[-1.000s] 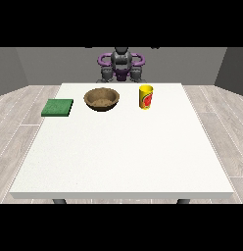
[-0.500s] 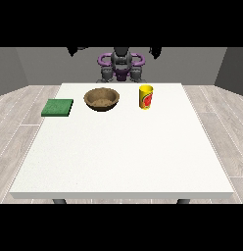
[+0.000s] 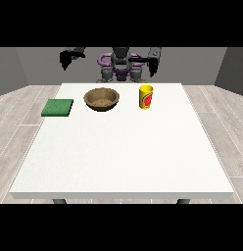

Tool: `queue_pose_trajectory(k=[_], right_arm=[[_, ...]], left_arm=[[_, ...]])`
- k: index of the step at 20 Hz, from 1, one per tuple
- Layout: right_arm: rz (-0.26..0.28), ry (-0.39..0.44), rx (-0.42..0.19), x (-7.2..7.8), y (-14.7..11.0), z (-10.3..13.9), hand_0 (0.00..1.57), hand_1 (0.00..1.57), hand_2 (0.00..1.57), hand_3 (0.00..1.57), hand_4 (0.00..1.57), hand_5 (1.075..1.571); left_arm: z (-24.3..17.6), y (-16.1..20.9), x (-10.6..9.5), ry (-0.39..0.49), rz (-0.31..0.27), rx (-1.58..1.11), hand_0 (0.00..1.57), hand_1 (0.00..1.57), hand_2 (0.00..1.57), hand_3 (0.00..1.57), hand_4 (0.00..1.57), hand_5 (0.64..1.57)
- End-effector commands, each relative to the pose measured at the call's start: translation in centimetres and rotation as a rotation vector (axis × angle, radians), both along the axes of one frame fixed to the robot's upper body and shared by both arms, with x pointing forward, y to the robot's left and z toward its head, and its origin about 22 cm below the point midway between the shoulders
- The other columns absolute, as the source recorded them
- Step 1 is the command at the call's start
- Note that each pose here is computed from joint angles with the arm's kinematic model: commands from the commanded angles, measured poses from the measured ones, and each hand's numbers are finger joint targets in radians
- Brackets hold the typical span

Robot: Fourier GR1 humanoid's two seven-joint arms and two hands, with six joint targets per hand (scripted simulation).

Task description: Pick the cup and pour the ball into the bowl, then pick the bowl and place it on the pad

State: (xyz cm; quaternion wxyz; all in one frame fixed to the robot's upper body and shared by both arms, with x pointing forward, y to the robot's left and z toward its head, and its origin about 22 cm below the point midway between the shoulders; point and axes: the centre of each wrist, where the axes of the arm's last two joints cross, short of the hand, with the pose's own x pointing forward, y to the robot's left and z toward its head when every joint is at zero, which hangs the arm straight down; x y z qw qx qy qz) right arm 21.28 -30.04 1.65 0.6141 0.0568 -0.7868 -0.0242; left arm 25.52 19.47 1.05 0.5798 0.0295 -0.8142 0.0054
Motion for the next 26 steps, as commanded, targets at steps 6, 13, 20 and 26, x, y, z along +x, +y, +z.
queue_pose_trajectory(k=[6,13,20,26], right_arm=[[0.002,-0.01,-0.034,1.4,-2.1,-1.6,0.0,0.0,0.0,0.0,0.23,1.571],[0.041,-0.043,-0.037,1.8,-3.2,-0.2,0.0,0.0,0.0,0.0,0.25,1.57],[0.067,-0.068,-0.024,0.9,-6.3,-1.5,0.0,0.0,0.0,0.0,0.27,1.567],[0.08,-0.117,-0.009,1.7,-8.7,1.2,0.0,0.0,0.0,0.0,0.24,1.57]], left_arm=[[-3.5,2.4,3.6,0.003,0.048,0.05,0.0,0.0,0.0,0.0,0.0,1.473],[-6.6,3.4,5.5,-0.016,0.11,0.055,0.0,0.0,0.0,0.0,0.0,1.456],[-9.2,2.7,4.8,0.017,0.156,0.132,0.76,0.76,0.0,0.0,0.0,1.453],[-10.2,3.6,5.6,-0.042,0.251,0.27,1.31,1.31,1.57,1.57,1.19,1.554]])
